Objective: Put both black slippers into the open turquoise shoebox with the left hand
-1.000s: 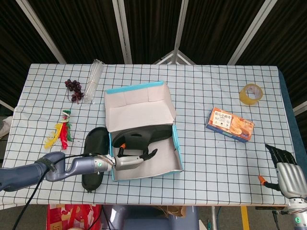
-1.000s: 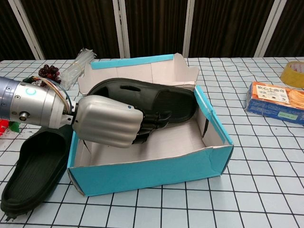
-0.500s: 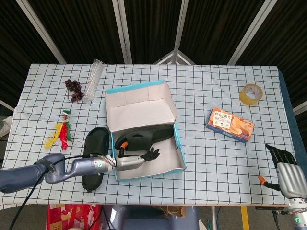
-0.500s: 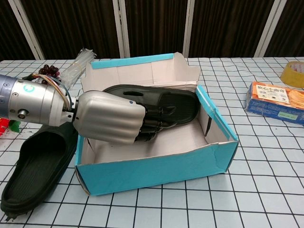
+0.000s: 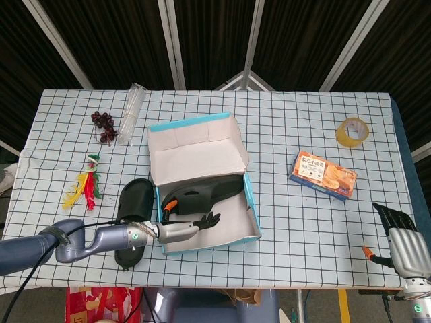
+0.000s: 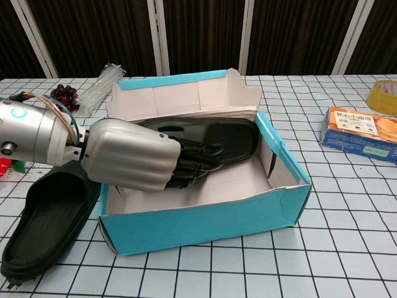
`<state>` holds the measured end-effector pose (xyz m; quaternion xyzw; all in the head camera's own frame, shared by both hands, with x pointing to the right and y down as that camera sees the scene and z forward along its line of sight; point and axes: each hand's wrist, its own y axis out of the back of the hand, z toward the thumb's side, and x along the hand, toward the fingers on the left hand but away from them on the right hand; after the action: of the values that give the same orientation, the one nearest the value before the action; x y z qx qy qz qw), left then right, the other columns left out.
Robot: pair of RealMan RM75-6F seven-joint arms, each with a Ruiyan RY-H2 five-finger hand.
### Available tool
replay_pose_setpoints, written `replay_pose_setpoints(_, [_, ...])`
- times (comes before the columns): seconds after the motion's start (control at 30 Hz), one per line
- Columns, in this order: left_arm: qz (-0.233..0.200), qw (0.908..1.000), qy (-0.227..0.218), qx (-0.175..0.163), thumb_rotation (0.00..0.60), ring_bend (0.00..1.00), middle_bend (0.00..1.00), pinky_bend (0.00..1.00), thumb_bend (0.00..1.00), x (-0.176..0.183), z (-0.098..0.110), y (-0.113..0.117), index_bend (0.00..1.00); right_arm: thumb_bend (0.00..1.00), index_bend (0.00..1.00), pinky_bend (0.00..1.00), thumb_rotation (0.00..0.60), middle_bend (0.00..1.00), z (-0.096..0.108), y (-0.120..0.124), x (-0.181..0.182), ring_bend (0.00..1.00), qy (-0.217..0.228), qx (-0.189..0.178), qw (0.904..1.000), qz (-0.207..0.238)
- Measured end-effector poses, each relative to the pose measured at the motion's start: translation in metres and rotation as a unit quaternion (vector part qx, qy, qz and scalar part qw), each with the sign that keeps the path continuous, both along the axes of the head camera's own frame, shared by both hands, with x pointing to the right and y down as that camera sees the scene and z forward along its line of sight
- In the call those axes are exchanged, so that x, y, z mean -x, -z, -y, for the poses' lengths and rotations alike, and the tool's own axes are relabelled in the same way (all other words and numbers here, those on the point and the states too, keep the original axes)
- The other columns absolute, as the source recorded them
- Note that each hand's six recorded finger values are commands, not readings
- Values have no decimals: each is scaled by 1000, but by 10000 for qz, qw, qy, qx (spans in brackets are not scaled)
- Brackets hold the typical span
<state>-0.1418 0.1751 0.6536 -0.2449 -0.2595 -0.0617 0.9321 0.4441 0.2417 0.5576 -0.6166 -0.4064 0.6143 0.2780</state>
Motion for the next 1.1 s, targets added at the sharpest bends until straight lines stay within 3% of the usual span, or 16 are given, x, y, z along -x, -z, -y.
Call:
replay_pose_setpoints(0.5, [41, 9999, 21, -115, 600, 0, 186, 61, 316, 14, 2, 27, 193, 236, 96, 94, 600, 133, -1, 0, 0, 124, 1, 6, 10000, -8])
replay_pose_setpoints(0.7, [-310, 9988, 362, 80, 600, 0, 195, 61, 316, 16, 4, 47, 203, 236, 96, 94, 600, 134, -1, 0, 0, 124, -7, 0, 10000, -10])
replay_pose_setpoints(0.87, [-861, 9892, 1016, 610, 600, 33, 259, 79, 316, 22, 3, 70, 242, 235, 96, 94, 600, 134, -2, -1, 1, 123, -1, 22, 10000, -15])
replay_pose_setpoints(1.0, [-1138, 9718, 1711, 1157, 600, 114, 323, 147, 316, 40, 2, 81, 294, 235, 96, 94, 600, 134, -2, 0, 1, 123, -1, 16, 10000, -22])
replay_pose_setpoints(1.1, [-1301, 9615, 2011, 1344, 600, 160, 351, 183, 316, 53, 2, 87, 307, 235, 96, 94, 600, 134, -2, 0, 1, 123, 1, 15, 10000, -24])
